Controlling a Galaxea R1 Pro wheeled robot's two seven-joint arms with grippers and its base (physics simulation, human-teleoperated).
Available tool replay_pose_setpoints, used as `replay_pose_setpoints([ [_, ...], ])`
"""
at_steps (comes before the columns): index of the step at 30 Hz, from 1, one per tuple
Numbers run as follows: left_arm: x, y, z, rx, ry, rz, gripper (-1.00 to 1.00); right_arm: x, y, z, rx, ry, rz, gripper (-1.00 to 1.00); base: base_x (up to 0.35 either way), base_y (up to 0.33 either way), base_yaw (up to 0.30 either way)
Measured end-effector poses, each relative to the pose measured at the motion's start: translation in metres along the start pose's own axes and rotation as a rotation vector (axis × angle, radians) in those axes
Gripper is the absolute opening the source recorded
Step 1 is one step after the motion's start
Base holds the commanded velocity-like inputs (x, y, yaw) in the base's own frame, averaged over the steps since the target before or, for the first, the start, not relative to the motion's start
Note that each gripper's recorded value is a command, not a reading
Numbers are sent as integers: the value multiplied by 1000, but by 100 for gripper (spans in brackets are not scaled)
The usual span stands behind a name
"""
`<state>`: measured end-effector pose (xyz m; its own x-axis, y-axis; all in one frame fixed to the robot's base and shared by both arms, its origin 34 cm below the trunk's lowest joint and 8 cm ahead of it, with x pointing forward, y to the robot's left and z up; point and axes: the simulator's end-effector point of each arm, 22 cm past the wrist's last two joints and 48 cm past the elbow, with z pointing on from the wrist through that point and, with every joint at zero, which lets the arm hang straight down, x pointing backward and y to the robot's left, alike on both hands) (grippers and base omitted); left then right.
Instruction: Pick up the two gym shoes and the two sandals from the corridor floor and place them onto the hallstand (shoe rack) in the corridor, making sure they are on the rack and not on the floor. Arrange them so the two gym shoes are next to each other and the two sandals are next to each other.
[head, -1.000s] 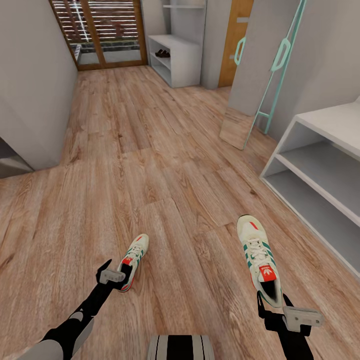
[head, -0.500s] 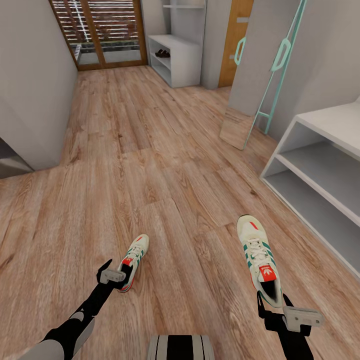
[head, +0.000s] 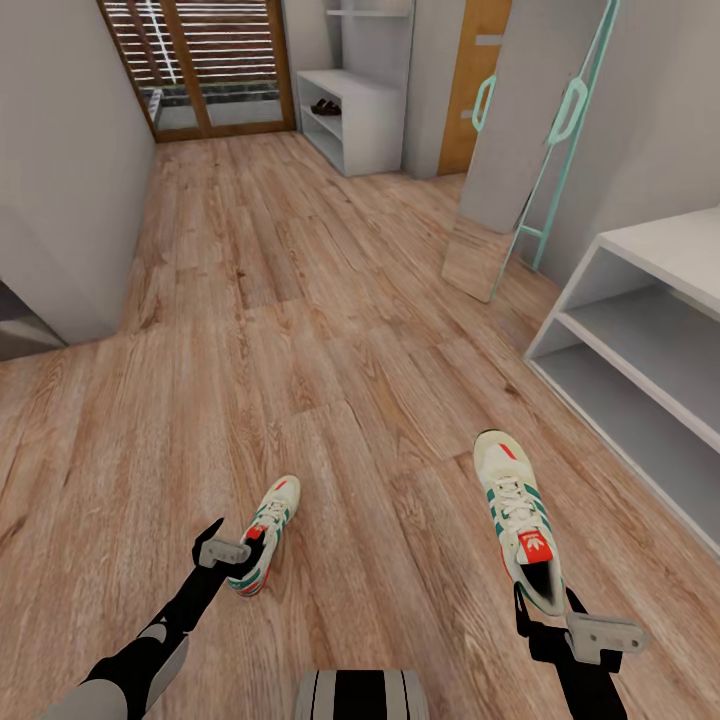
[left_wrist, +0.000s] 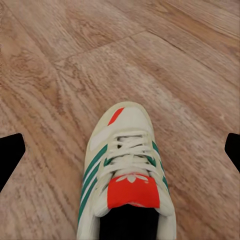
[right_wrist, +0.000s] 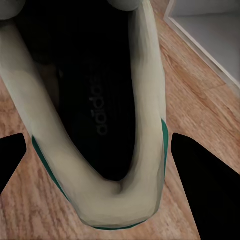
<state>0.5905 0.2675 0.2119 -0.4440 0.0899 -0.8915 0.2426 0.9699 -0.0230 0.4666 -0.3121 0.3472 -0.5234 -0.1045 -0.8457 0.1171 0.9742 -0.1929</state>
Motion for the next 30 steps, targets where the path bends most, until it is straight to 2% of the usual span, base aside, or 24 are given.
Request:
replay_pose_setpoints([
  [14,2,-4,0,7,5,0,100,0,0,0,0,0,0,-100,1,0,0],
  [22,3,-19,2,19,5,-18,100,0,0,0,0,-1,0,-100,0,0,0],
  [30,8,-19,0,17,17,-24,100,1,0,0,0,1,0,-100,0,0,0],
])
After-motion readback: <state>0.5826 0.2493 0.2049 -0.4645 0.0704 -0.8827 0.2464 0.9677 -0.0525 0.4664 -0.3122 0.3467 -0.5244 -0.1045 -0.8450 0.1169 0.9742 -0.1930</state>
